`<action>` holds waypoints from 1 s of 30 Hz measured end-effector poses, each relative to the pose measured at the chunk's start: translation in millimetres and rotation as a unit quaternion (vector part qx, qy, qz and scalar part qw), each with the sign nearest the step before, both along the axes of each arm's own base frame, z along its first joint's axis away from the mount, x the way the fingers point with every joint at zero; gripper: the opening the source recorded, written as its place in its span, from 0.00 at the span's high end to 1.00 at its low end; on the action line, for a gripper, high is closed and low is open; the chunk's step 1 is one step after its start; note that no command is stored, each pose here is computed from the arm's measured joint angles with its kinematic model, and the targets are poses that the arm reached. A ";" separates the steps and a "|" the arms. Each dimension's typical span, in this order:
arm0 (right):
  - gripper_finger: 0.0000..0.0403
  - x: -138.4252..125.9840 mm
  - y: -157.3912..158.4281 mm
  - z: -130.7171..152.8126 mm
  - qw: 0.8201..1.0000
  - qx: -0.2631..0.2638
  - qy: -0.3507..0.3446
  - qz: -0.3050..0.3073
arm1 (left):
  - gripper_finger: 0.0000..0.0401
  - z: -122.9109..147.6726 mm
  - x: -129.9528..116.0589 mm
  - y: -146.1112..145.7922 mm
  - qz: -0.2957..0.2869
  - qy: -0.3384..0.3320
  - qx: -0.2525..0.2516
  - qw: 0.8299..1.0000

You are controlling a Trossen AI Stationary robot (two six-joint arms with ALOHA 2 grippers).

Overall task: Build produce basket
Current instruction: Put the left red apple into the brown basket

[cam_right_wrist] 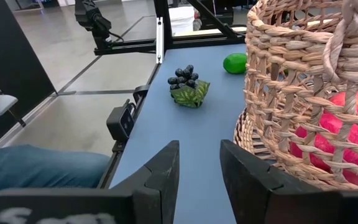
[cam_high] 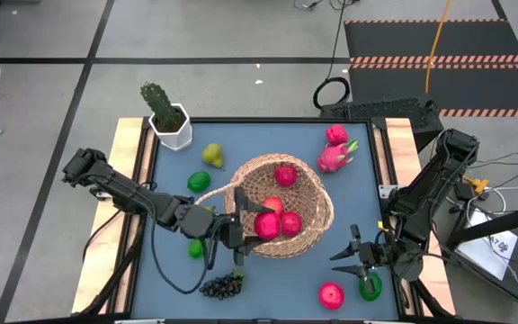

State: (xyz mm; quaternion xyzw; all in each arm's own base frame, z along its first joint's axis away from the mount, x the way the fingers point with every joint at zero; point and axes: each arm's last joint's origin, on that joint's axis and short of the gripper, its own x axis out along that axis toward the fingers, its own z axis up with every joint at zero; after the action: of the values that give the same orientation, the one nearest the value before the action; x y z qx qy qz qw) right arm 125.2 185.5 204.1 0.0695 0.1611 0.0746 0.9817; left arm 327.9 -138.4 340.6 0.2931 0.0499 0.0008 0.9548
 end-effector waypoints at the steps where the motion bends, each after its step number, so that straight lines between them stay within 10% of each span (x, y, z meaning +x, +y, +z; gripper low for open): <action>1: 0.72 0.0 0.0 0.0 1.000 0.000 0.000 0.000 | 0.20 0.0 0.0 0.0 -0.002 0.001 0.021 1.000; 18: 0.72 0.0 -0.1 -0.1 1.000 -0.005 -0.001 0.000 | 0.20 -0.1 6.5 17.2 0.009 0.017 0.250 0.968; 30: 0.72 0.0 -0.2 -0.1 1.000 -0.012 -0.002 0.002 | 0.20 -0.1 12.9 36.6 0.037 0.024 0.248 0.968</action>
State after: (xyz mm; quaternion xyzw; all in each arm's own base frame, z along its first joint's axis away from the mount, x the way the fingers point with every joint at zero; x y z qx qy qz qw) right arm 125.2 185.3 204.0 0.0574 0.1600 0.0746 0.9826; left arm 340.8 -101.8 340.6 0.5185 0.0814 0.0415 0.8502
